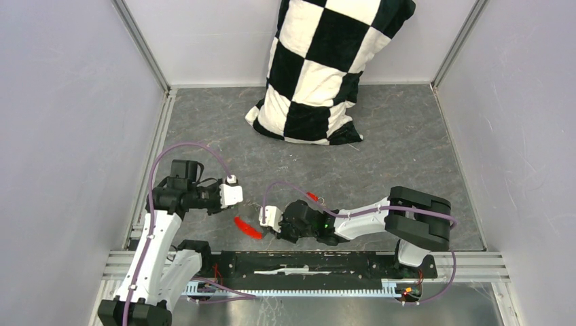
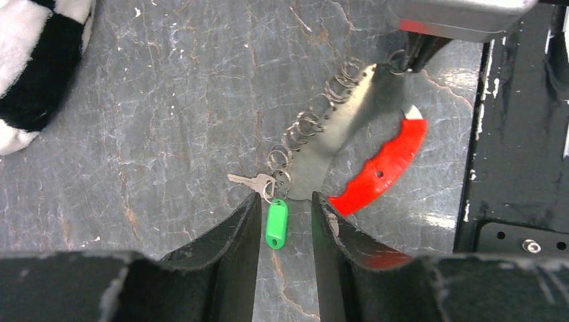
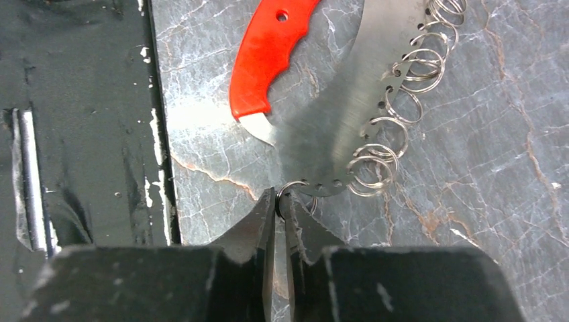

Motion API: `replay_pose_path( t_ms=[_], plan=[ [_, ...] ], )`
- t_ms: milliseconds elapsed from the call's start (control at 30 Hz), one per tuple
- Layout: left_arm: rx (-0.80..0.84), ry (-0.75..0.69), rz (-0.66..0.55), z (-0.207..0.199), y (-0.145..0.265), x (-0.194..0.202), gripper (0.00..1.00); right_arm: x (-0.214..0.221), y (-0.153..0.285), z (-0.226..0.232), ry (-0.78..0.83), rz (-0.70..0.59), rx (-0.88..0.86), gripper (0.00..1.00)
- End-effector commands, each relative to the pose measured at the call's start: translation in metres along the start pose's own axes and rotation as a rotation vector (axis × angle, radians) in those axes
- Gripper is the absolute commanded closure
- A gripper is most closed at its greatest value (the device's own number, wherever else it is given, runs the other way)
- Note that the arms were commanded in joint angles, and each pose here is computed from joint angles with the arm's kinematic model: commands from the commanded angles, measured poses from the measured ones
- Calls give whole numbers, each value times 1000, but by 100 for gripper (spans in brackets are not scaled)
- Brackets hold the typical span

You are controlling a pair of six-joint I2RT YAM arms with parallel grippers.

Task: Put the keys on the keyring

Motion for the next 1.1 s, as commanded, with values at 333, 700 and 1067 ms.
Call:
replay_pose_path(
  t_ms=[333,700,1067],
  plan=[
    [-7,-221,-178,-29,13,-39,43,-68,29,1,43,-239,-22,100],
    [134,-303,-309,-70,16,-55,45,-121,58,20,68,-389,-175,100],
    [157,-226,-438,-65,19,-80,57,-197,91,27,144,-540,-219,100]
  ],
)
Point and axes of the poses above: each gripper's point midway between its finger pads, its own y axis back along the fingers, its own z axis along the line the jaws close on, x = y × z, the point moved 2 cm from there along y, back along the fingers, and after that the axes turned 6 degrees about -y, right-handed, at the moved point
